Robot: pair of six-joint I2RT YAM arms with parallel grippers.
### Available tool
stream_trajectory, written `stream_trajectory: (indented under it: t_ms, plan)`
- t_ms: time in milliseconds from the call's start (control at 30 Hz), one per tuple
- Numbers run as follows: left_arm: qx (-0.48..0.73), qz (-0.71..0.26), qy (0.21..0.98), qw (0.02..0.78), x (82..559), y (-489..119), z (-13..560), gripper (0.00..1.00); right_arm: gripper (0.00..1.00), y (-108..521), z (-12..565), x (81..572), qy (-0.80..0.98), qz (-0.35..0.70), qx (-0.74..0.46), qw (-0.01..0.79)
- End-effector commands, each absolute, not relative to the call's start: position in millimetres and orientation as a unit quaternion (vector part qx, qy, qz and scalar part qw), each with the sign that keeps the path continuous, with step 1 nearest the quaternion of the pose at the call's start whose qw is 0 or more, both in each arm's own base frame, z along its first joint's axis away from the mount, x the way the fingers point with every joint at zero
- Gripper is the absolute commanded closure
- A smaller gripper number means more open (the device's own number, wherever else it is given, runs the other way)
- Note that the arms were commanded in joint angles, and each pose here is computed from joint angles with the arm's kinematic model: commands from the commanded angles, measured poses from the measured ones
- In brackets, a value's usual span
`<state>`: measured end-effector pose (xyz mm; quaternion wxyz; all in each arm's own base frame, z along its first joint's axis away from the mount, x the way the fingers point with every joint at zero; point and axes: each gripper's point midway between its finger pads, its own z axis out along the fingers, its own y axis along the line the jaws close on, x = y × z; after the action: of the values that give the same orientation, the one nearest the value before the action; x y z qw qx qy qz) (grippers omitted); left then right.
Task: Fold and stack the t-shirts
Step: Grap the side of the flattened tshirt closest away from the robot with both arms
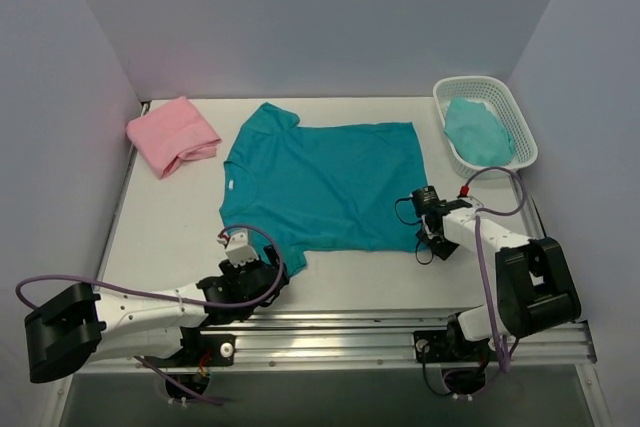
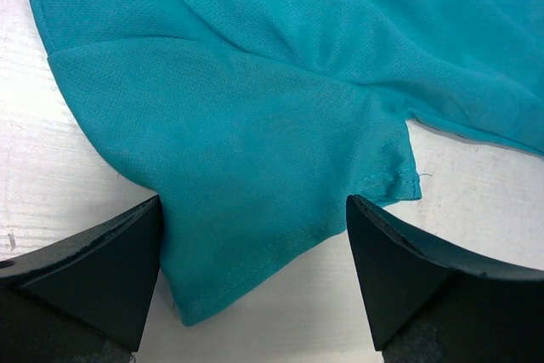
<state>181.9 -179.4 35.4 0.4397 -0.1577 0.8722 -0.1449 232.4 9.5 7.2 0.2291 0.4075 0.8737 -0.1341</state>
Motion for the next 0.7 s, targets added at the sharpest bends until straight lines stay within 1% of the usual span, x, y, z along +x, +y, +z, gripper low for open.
stream_trajectory:
  t_ms: [0, 33, 67, 200, 267, 300, 367, 400, 433, 500, 533, 567, 600, 667]
  plan:
    - [-0.158, -0.160, 0.869, 0.442, 187, -192, 47, 0.07, 0.66, 14, -6, 224, 0.886, -0.123, 0.396, 0.206]
    - [-0.158, -0.160, 0.869, 0.442, 188, -193, 47, 0.08, 0.77, 15, -8, 224, 0.888, -0.121, 0.394, 0.204]
    - [-0.157, -0.159, 0.869, 0.441, 188, -193, 47, 0.07, 1.00, 16, -8, 225, 0.888, -0.116, 0.395, 0.204]
    - [-0.160, -0.151, 0.871, 0.440, 187, -190, 46, 0.08, 1.00, 17, -11, 224, 0.891, -0.117, 0.393, 0.198]
    - [-0.177, -0.144, 0.869, 0.439, 186, -183, 46, 0.13, 1.00, 17, -10, 225, 0.891, -0.117, 0.391, 0.199]
    - [-0.197, -0.131, 0.871, 0.430, 181, -175, 43, 0.18, 1.00, 16, -10, 224, 0.891, -0.118, 0.390, 0.200]
    - [-0.214, -0.115, 0.872, 0.424, 178, -166, 40, 0.19, 1.00, 16, -8, 226, 0.890, -0.117, 0.390, 0.204]
    - [-0.213, -0.088, 0.879, 0.417, 172, -155, 34, 0.18, 1.00, 16, -8, 226, 0.890, -0.116, 0.389, 0.205]
    - [-0.230, -0.089, 0.877, 0.413, 172, -157, 35, 0.18, 1.00, 16, -8, 227, 0.891, -0.116, 0.389, 0.206]
    - [-0.226, -0.053, 0.884, 0.406, 168, -149, 25, 0.19, 1.00, 17, -9, 228, 0.891, -0.114, 0.388, 0.206]
    - [-0.233, -0.053, 0.883, 0.403, 168, -152, 24, 0.24, 1.00, 18, -10, 229, 0.892, -0.113, 0.387, 0.204]
    - [-0.228, -0.036, 0.888, 0.398, 167, -150, 16, 0.25, 1.00, 18, -11, 228, 0.893, -0.113, 0.386, 0.203]
    - [-0.228, -0.044, 0.890, 0.392, 166, -158, 14, 0.27, 1.00, 18, -12, 229, 0.893, -0.114, 0.386, 0.200]
    - [-0.223, -0.040, 0.895, 0.384, 165, -164, 7, 0.35, 1.00, 19, -13, 229, 0.895, -0.113, 0.383, 0.200]
